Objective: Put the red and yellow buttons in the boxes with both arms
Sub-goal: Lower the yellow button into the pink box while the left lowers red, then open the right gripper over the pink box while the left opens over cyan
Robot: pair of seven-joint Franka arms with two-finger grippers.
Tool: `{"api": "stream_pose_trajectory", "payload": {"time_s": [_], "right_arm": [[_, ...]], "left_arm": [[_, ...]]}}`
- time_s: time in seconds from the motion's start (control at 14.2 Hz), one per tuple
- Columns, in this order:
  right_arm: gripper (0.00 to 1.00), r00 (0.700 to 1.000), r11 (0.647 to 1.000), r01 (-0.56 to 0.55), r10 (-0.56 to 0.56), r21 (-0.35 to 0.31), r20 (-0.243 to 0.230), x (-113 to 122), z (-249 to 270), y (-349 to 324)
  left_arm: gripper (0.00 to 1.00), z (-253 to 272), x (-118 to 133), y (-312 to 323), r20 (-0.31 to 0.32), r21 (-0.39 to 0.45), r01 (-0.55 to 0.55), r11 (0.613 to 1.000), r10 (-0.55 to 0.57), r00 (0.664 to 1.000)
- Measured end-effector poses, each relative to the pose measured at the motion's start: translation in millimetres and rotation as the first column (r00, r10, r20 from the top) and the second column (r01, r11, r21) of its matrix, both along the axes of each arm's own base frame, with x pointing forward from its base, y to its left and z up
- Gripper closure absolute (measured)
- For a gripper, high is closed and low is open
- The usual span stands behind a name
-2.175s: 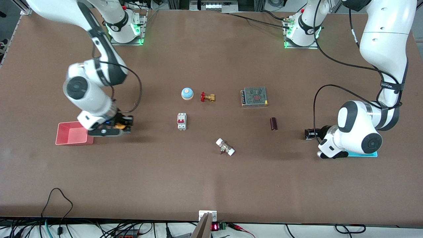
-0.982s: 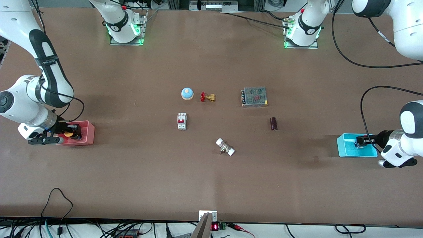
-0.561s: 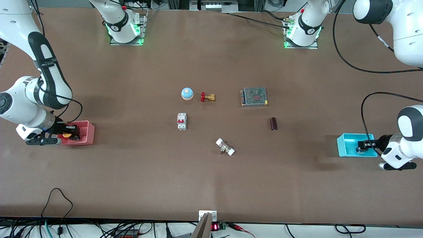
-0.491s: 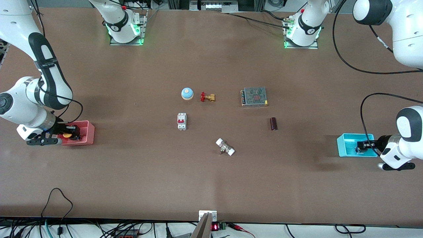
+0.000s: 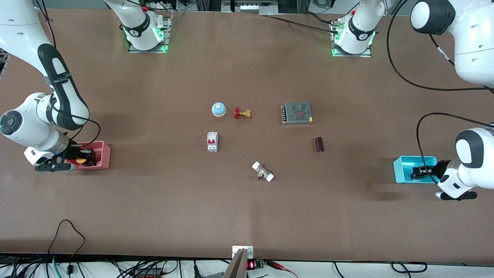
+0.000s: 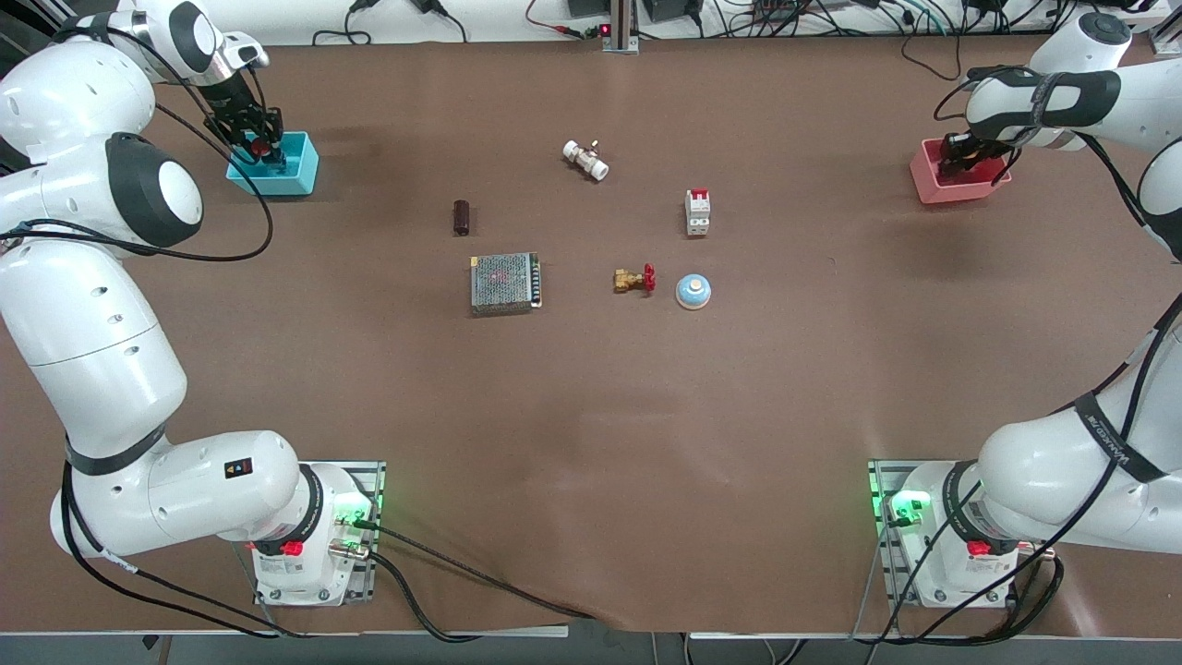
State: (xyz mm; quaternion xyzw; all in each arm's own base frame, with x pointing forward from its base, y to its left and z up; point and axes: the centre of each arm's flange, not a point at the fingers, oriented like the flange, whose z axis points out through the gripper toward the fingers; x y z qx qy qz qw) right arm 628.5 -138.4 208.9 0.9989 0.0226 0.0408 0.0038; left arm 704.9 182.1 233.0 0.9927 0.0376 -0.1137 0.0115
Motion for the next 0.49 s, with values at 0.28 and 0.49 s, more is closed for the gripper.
{"api": "stream_pose_trajectory", "payload": {"time_s": [0.28,0.49], "right_arm": [[0.18,1.000,1.000,-0.001,0.001,0.000,0.001,1,1,0],[0.13,1.000,1.000,-0.002,0.002,-0.001,0.007,2,3,0]], "left_arm": [[0.15,18,5,-5,0.012,-0.003,0.008,1.000,-0.008,1.000],[0.00,50,4,-14,-0.001,-0.015,0.017,1.000,-0.017,1.000]]}}
